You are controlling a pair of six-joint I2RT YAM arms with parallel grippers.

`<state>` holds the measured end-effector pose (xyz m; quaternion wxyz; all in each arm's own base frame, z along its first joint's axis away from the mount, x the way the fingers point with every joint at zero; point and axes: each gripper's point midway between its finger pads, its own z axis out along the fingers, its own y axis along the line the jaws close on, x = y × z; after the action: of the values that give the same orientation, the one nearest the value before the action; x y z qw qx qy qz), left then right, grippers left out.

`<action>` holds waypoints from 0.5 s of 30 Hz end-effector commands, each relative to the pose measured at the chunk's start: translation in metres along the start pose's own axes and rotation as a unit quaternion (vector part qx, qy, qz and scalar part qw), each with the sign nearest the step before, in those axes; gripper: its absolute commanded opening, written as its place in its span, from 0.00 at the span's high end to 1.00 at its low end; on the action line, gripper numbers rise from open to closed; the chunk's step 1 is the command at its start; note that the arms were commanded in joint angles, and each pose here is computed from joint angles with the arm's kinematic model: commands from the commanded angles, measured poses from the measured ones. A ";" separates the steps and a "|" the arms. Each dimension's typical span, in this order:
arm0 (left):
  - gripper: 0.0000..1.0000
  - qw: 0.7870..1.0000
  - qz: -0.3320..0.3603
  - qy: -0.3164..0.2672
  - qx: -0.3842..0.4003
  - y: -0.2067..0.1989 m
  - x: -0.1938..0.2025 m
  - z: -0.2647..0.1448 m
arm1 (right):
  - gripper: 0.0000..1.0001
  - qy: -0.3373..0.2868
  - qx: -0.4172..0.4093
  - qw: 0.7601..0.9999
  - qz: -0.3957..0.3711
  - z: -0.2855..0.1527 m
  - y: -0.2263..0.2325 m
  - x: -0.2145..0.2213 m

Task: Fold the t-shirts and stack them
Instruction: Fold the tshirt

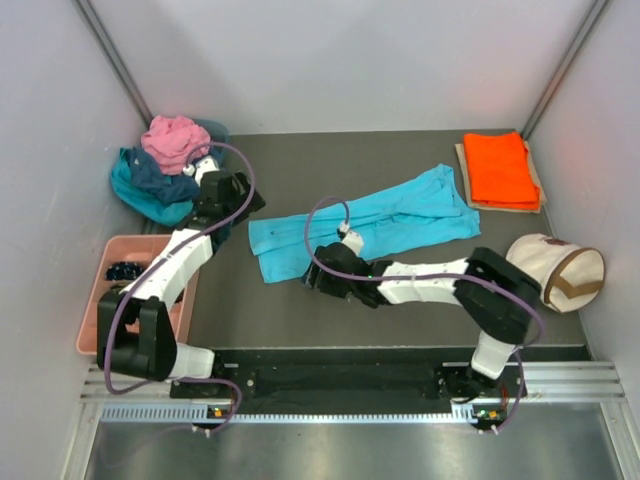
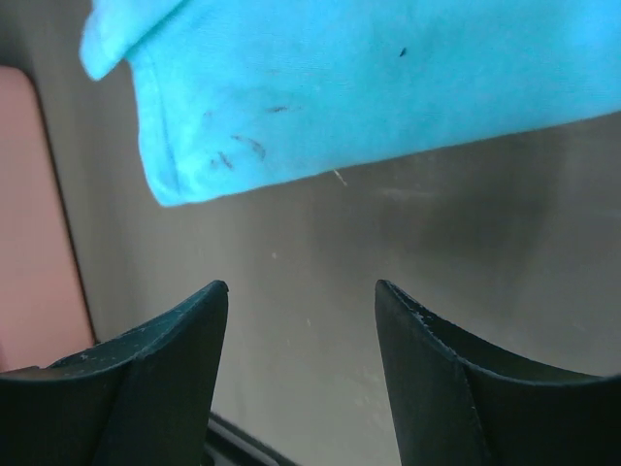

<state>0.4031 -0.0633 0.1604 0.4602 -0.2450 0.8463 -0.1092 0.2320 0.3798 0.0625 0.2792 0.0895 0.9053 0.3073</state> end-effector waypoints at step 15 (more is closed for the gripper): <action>0.01 0.997 -0.016 -0.044 0.060 -0.020 -0.028 -0.037 | 0.38 -0.018 -0.008 0.998 0.066 0.048 0.049 0.002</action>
<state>0.3903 -0.0671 0.1979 0.4947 -0.2373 0.8237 -0.1434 0.2511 0.4283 0.0554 0.2683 0.1435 0.8950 0.3261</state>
